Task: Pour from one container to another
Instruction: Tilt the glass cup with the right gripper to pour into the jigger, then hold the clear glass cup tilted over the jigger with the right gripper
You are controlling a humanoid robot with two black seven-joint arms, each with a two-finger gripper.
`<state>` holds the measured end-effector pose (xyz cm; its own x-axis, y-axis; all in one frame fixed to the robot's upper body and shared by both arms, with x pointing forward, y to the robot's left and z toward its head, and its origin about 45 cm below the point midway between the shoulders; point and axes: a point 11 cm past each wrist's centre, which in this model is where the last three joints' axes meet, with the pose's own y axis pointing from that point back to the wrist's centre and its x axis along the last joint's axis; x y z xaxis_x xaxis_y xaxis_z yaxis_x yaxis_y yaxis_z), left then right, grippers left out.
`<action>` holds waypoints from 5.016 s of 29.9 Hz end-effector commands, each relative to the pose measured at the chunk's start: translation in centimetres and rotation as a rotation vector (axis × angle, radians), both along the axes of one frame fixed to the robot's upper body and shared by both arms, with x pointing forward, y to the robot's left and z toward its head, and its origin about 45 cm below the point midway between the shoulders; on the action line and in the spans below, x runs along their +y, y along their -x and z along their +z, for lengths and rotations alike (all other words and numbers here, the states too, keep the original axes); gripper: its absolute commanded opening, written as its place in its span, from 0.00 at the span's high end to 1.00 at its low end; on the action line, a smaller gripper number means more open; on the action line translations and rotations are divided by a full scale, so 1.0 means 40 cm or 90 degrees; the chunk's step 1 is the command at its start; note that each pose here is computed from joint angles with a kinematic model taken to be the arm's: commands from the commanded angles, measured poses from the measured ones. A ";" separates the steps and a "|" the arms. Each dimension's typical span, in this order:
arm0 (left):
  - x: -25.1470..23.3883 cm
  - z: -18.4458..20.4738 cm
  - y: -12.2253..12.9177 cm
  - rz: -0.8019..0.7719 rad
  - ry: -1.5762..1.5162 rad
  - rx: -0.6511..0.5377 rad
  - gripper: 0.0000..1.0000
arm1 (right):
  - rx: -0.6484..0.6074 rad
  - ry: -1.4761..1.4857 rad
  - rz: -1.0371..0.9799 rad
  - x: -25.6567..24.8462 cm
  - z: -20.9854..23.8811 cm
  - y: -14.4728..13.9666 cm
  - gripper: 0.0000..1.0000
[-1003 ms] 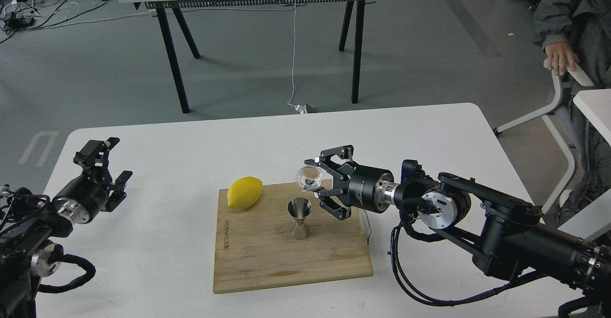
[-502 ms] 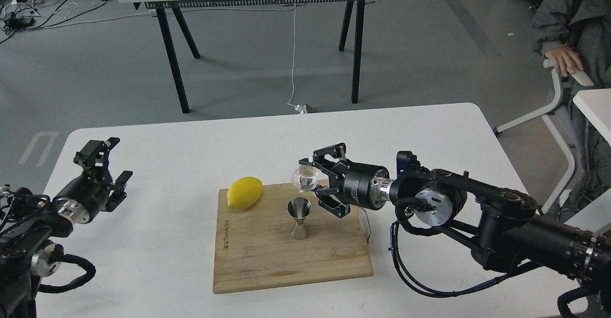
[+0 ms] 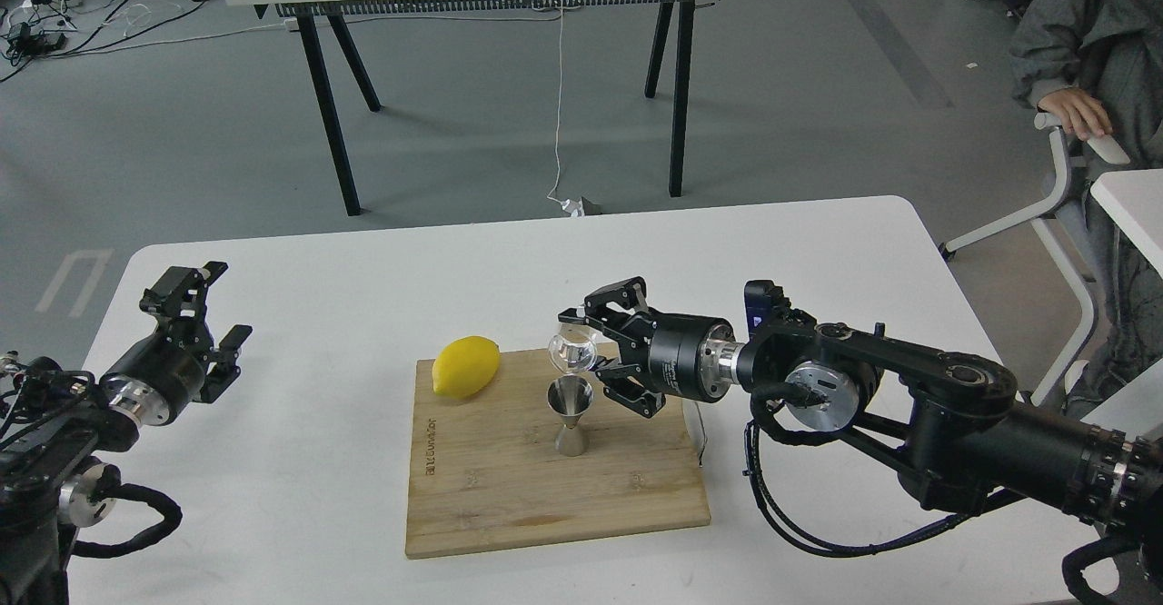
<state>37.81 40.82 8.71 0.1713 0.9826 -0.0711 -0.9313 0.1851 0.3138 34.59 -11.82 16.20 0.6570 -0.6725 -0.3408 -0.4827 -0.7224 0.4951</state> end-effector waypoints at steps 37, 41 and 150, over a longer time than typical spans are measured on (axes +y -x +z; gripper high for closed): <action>-0.019 -0.007 -0.002 -0.006 0.008 0.001 0.00 | -0.053 0.061 0.069 0.001 0.018 -0.010 0.59; -0.018 -0.007 -0.001 -0.005 0.007 0.001 0.00 | -0.064 0.073 0.079 0.001 0.021 -0.013 0.59; -0.018 -0.008 0.000 -0.005 0.007 0.002 0.00 | -0.165 0.155 0.211 0.029 0.059 -0.021 0.60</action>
<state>37.86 40.09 8.43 0.1790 0.9804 -0.0827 -0.9291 0.1961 0.3136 35.41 -10.60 18.58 0.8909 -0.4541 -0.0022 -0.3742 -0.7368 0.5631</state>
